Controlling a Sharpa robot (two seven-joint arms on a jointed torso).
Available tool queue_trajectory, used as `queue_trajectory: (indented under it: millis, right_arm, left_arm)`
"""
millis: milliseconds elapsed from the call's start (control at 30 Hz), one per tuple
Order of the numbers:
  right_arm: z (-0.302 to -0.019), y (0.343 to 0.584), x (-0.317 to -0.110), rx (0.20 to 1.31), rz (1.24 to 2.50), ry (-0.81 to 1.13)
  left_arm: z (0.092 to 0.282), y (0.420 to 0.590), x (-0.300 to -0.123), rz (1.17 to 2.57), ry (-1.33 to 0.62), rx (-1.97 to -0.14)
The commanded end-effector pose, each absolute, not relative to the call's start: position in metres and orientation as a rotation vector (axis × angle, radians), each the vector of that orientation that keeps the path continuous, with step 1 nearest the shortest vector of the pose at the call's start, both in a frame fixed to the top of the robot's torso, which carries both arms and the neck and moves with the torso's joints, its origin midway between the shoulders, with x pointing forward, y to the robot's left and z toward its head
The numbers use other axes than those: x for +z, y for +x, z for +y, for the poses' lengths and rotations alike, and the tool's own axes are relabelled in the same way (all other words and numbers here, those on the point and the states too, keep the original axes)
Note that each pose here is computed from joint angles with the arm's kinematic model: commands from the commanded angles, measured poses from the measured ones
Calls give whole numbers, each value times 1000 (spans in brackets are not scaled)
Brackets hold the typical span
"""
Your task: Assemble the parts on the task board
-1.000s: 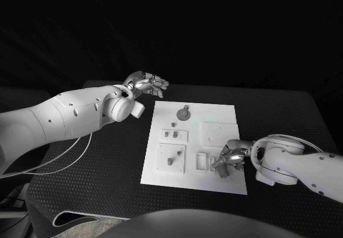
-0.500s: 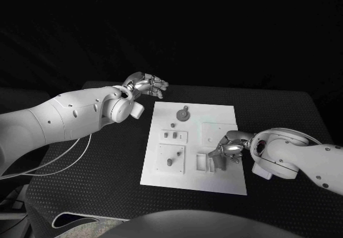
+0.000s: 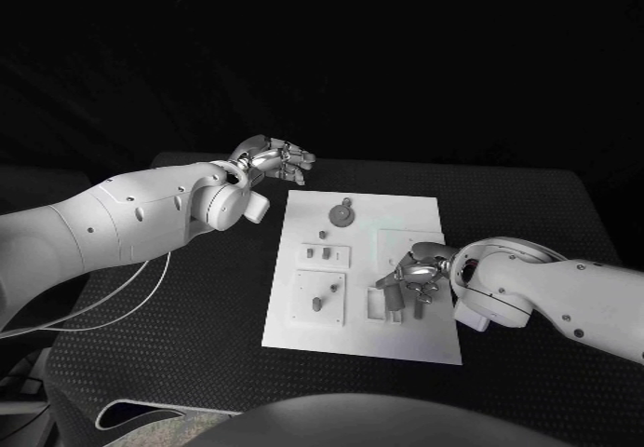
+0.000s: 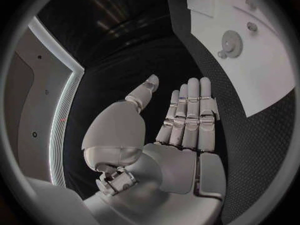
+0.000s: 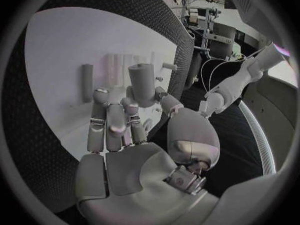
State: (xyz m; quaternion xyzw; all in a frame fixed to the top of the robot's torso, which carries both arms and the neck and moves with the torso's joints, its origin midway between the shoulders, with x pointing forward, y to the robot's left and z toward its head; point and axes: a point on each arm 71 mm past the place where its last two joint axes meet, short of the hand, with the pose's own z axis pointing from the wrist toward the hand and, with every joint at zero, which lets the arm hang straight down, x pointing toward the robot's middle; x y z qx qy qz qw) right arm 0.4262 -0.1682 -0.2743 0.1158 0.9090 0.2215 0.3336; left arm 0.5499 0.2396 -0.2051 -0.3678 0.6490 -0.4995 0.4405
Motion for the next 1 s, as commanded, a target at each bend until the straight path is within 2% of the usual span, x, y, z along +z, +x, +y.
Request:
queue_trajectory:
  millis: [33,1000]
  right_arm:
    - [-166,424,-279,573,2400,329]
    - [-163,424,-291,526,2423,266]
  left_arm:
    - [237,550,-204,1622,-904,-1259]
    - [237,549,-204,1626,-905,-1258]
